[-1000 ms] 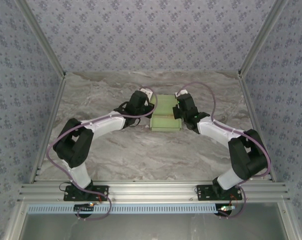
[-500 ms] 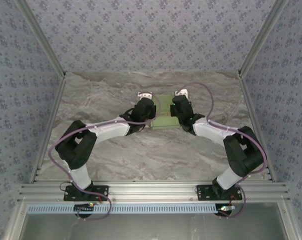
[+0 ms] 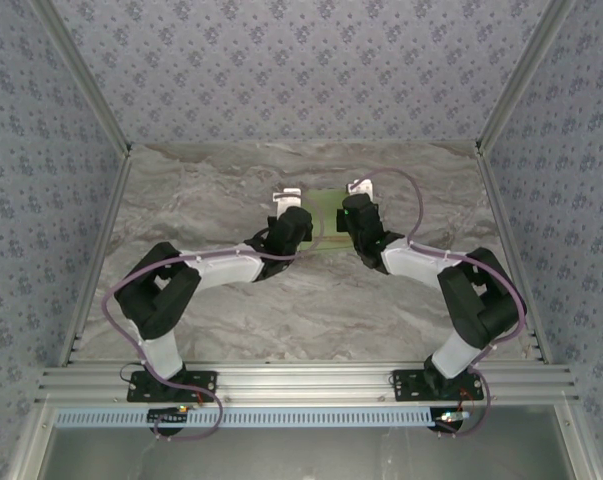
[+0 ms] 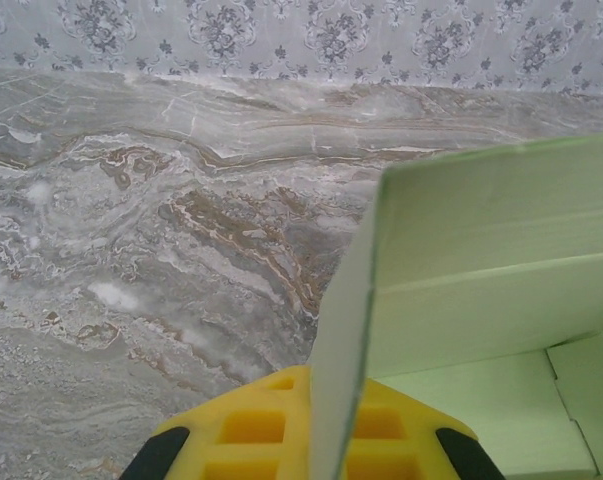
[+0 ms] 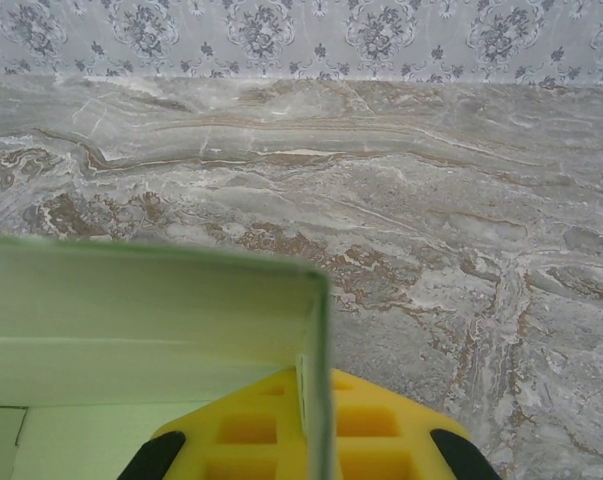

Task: Fold the paper box

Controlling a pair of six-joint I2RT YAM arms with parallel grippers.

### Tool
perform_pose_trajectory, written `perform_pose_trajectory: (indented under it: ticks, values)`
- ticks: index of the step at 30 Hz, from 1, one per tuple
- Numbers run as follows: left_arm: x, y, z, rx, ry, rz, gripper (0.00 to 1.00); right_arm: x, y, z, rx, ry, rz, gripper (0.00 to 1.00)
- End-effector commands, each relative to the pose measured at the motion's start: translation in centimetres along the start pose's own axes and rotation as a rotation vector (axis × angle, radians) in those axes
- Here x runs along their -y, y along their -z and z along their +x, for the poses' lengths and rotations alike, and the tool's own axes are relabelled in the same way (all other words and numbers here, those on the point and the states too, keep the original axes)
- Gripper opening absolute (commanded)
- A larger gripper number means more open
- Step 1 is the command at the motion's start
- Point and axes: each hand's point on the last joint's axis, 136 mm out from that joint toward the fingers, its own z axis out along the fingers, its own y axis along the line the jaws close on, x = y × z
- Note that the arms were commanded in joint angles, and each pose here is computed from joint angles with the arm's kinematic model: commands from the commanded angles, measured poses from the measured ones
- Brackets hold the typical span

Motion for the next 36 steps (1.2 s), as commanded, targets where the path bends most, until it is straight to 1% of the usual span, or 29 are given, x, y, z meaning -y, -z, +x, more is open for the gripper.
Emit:
perform_pose_trajectory:
  ticks: [1, 13, 19, 27, 36]
  values:
    - [-0.7, -0.1, -0.1, 0.05, 0.034, -0.055, 0.02, 0.5, -0.2, 0.1, 0.028, -0.011, 0.022, 0.03]
    - [-1.2, -0.1, 2.1, 0.068, 0.071, -0.125, 0.02, 0.7, 0.3, 1.8, 0.023, -0.049, 0.026, 0.03]
    - [-1.3, 0.0, 3.1, 0.068, 0.067, -0.142, 0.01, 1.1, 0.3, 2.1, 0.01, -0.056, 0.053, 0.03]
    - [-1.8, 0.0, 4.0, 0.055, 0.053, -0.151, 0.01, 0.8, 0.6, 2.9, -0.01, -0.05, 0.05, 0.03]
    - [-2.6, 0.4, 5.1, 0.04, 0.037, -0.16, 0.01, 1.4, 1.2, 3.8, -0.01, -0.05, 0.051, 0.04]
